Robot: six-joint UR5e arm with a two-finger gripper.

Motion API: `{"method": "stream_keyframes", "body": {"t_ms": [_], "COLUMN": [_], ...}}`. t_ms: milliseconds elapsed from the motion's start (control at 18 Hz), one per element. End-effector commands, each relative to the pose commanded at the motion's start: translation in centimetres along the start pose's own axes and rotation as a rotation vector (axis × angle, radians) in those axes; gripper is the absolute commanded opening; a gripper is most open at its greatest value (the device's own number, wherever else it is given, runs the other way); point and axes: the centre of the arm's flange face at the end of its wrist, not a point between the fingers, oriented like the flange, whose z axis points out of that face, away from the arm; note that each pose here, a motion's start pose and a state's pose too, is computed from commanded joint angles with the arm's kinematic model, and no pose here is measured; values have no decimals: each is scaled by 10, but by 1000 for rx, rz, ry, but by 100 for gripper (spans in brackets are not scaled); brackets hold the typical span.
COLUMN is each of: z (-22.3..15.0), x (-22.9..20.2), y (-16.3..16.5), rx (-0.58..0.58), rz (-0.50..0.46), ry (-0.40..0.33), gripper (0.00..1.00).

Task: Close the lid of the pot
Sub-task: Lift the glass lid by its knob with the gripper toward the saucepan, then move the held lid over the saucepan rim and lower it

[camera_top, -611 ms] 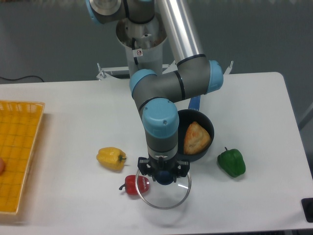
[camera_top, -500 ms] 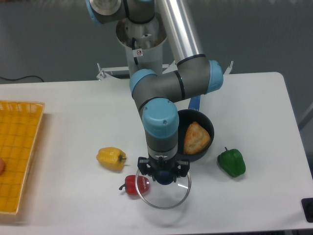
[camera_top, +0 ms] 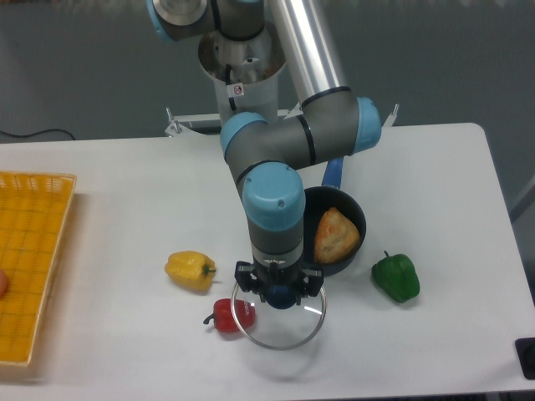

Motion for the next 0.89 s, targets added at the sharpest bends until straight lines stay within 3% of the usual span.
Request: {"method": "stream_keyframes", "body": {"t_ms": [333, 889], "z": [-10, -31], "x": [-3, -17], "y": [8, 31], "rx": [-35, -68], "rz": [66, 349], "ry": [-9, -39], "gripper": [58, 58]}}
